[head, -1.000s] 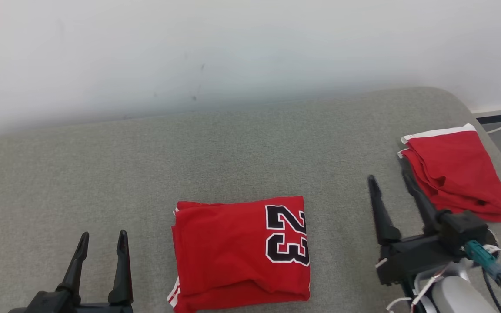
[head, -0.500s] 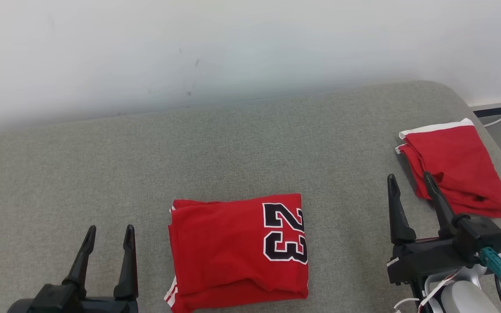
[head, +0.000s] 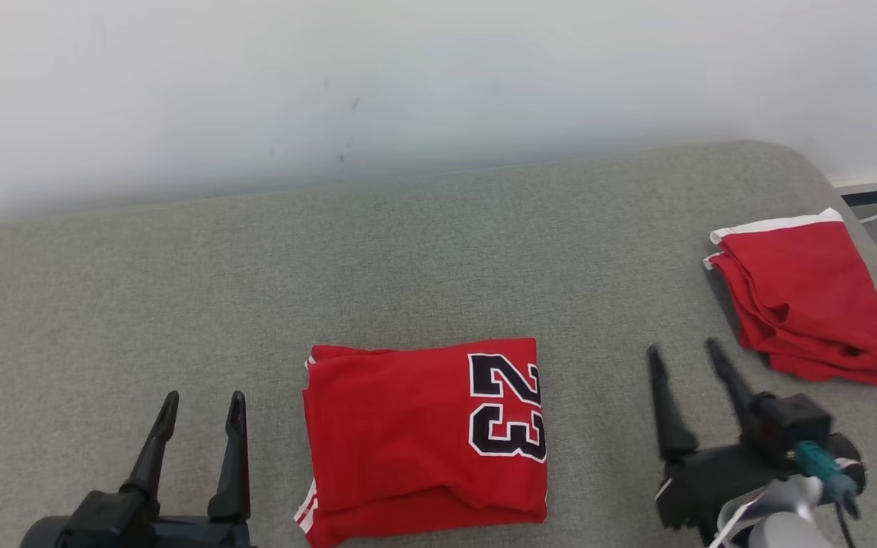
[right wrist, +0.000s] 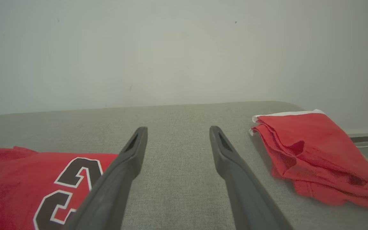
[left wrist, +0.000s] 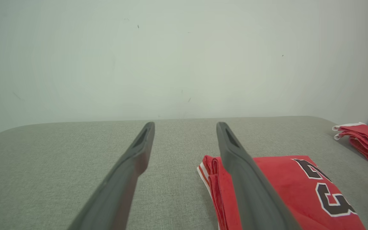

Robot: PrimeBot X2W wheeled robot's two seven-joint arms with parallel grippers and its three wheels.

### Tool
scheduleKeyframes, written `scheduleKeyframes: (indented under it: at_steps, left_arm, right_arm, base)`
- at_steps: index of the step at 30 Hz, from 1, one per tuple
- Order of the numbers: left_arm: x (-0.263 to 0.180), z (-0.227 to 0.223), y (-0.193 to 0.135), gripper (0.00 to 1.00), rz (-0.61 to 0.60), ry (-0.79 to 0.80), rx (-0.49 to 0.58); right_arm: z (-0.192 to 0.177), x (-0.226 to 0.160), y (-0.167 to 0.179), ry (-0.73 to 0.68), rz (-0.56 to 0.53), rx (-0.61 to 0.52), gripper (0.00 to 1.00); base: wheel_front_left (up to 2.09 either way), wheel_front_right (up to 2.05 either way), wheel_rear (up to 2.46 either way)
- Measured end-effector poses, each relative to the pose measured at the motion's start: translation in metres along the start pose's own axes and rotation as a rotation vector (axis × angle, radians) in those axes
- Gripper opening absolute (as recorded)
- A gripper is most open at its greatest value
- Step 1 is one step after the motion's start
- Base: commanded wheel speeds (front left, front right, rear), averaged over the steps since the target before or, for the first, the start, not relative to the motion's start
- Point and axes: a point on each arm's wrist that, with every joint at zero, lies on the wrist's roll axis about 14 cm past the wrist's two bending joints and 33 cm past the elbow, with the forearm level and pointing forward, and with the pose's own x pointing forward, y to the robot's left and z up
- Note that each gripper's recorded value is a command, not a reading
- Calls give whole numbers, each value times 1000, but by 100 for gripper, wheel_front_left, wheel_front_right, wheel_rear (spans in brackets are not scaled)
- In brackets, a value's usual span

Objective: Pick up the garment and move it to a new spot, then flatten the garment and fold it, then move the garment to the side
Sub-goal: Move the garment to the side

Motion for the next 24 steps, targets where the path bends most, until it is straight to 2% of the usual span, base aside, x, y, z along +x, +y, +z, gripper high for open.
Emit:
scheduleKeyframes:
  at_steps: [5, 13, 19, 24]
  left_arm:
    - [-1, -1, -1, 100, 2, 3, -6]
    - [-7, -7, 4, 100, 19, 24, -9]
    - [-9, -10, 10, 100, 37, 34, -10]
    - [-12, -13, 19, 100, 64, 45, -5]
  right_arm:
    - [-47, -2, 20, 218, 77, -37, 100]
    - [-62, 27, 56, 371, 181, -79, 100]
    - [-102, 15, 74, 568, 227, -78, 100]
    - [-114, 14, 93, 644, 280, -71, 100]
  base:
    - [0, 0, 0]
    - [0, 0, 0]
    - [0, 0, 0]
    - [0, 0, 0]
